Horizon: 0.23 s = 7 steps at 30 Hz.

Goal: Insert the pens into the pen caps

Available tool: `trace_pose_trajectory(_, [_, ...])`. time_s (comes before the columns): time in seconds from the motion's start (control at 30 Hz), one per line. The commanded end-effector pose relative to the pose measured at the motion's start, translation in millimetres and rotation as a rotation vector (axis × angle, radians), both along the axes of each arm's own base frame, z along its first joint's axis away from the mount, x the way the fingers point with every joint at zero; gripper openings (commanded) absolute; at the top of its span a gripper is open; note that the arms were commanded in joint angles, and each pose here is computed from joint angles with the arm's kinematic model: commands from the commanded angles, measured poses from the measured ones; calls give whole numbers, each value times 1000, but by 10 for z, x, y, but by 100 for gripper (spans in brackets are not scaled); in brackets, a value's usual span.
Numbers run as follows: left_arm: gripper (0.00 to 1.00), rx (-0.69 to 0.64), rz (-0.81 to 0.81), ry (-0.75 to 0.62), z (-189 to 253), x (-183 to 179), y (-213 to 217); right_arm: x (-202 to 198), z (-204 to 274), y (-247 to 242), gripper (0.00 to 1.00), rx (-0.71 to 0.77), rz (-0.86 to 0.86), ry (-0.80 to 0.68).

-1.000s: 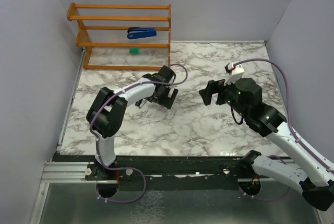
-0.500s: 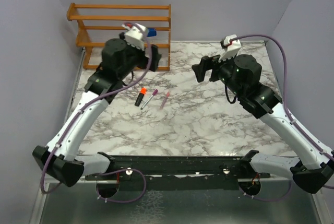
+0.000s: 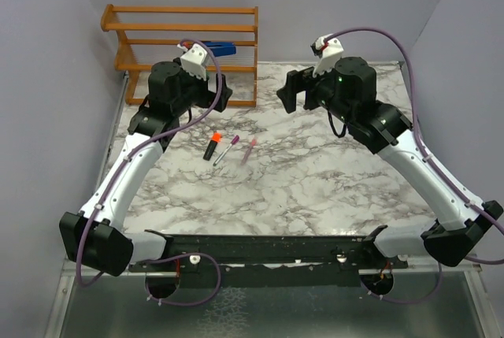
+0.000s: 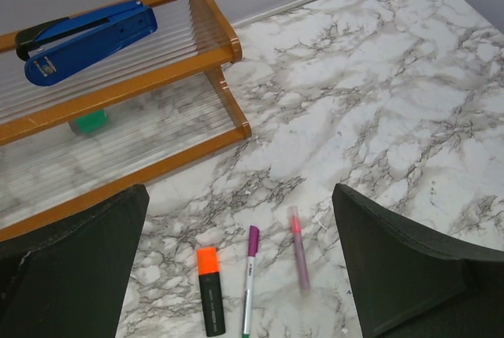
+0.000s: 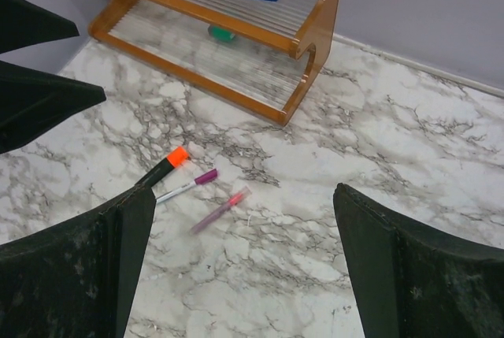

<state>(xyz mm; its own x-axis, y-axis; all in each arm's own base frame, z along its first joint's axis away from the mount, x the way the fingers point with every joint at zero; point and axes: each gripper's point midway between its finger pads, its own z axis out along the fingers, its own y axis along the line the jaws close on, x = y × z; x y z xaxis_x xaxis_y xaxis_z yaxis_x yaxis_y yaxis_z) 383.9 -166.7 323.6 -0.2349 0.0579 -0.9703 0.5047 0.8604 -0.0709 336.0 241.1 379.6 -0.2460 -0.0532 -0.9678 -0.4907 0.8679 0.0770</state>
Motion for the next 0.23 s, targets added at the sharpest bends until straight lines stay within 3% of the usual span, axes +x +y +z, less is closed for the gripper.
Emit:
trace_pose_trajectory(0.0, [99, -28, -42, -65, 209, 14, -43, -32, -24, -84, 100, -23, -11, -7])
trace_pose_trajectory(0.2, [99, -38, -44, -71, 216, 43, -49, -35, -39, -90, 100, -37, -8, -5])
